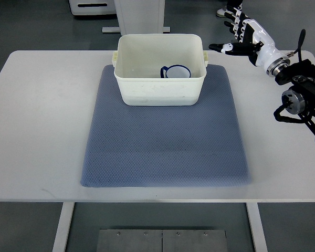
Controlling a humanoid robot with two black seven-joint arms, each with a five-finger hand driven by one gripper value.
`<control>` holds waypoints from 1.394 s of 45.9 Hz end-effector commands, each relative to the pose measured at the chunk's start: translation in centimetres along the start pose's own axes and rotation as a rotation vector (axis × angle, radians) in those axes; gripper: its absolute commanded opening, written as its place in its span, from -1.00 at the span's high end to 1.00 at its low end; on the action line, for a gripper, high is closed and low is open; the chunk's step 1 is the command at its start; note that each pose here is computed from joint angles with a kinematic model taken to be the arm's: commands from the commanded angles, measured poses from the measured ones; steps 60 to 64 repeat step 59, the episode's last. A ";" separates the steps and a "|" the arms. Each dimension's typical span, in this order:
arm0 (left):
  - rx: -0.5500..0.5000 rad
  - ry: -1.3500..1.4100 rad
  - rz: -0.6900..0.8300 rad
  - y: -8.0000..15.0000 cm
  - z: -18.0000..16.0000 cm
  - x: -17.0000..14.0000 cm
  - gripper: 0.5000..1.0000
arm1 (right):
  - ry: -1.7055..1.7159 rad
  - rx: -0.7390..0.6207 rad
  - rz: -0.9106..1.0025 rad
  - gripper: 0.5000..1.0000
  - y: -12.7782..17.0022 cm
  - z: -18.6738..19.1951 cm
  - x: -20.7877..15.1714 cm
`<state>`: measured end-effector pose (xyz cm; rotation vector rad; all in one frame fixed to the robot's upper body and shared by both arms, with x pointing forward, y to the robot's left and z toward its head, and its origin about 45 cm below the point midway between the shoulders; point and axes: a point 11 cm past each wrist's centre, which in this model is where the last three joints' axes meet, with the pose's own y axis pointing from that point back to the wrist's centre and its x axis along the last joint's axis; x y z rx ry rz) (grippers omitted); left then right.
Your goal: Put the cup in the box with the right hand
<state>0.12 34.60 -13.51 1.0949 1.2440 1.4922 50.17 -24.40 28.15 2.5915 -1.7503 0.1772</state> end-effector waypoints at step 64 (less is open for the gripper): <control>0.001 0.000 0.000 0.0 0.0 0.0 -1.00 | -0.337 -0.074 0.226 -1.00 7.9 8.6 4.1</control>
